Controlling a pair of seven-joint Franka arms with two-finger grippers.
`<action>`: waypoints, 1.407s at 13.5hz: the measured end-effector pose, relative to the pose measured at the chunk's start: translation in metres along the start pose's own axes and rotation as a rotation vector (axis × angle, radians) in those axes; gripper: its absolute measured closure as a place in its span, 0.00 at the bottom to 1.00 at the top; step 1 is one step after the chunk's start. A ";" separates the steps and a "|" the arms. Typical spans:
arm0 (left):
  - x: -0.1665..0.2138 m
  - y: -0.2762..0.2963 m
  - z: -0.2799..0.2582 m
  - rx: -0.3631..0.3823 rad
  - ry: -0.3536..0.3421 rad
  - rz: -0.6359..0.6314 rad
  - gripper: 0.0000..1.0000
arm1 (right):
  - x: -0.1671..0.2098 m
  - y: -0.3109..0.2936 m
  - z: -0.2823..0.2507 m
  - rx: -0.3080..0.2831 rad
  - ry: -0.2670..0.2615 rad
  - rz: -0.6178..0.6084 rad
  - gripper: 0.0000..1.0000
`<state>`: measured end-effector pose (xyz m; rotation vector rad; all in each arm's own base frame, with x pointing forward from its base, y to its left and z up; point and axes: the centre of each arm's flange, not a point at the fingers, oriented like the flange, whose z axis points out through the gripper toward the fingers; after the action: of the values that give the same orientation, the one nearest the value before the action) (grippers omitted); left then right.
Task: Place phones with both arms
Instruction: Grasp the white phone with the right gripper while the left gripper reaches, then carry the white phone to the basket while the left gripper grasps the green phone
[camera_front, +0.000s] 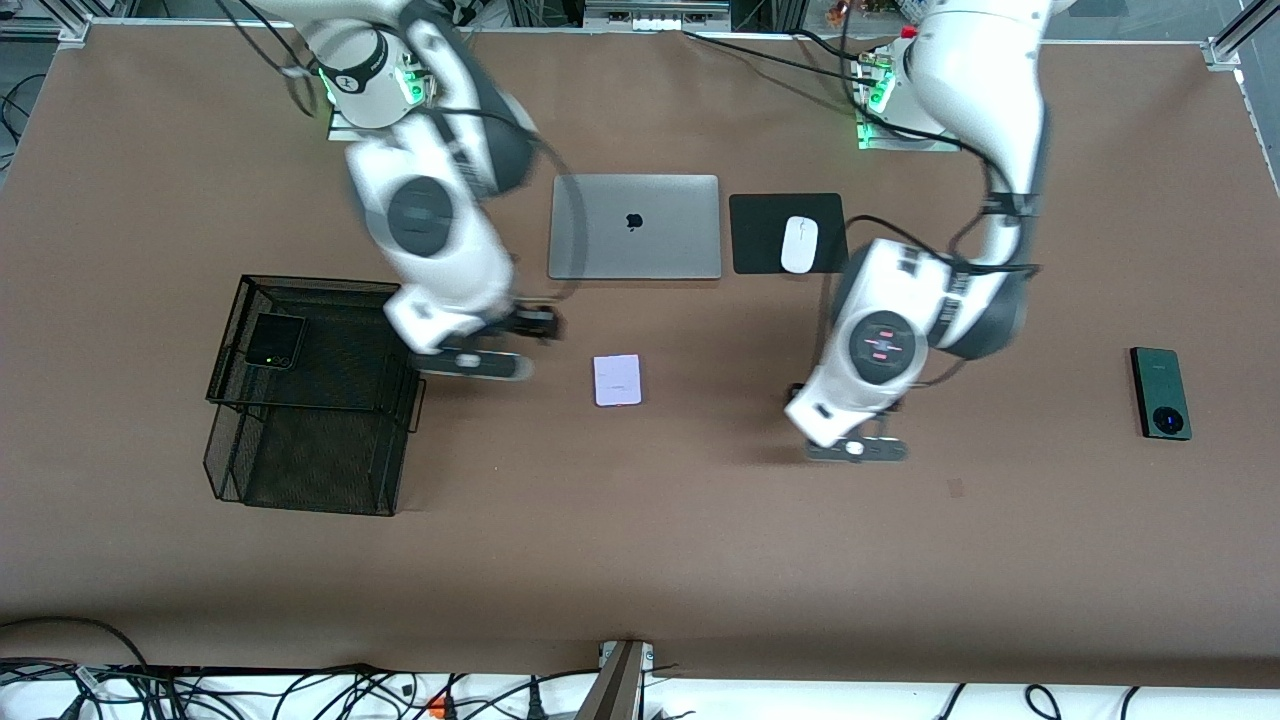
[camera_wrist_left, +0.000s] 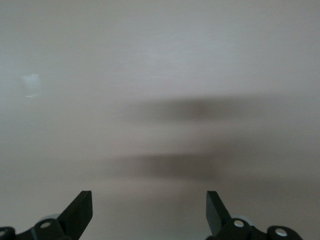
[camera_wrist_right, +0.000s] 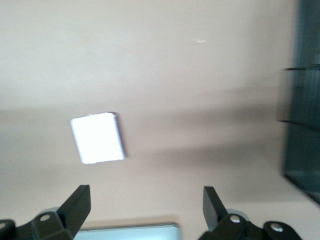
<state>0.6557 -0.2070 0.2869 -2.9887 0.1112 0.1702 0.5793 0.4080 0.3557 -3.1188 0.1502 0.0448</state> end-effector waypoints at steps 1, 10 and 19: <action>0.001 -0.029 0.002 0.010 -0.010 0.036 0.00 | 0.000 -0.022 0.020 0.009 0.011 -0.011 0.00; -0.013 -0.303 0.032 -0.013 -0.043 0.052 0.00 | -0.011 -0.073 0.139 -0.027 0.086 -0.129 0.00; -0.070 -0.496 0.089 -0.011 0.076 0.040 0.00 | -0.024 -0.085 0.178 -0.055 0.125 -0.199 0.00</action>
<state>0.6178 0.3005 0.2780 -3.0061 0.1796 0.0614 0.5583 0.4985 0.1800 -3.1729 -0.1635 -0.1514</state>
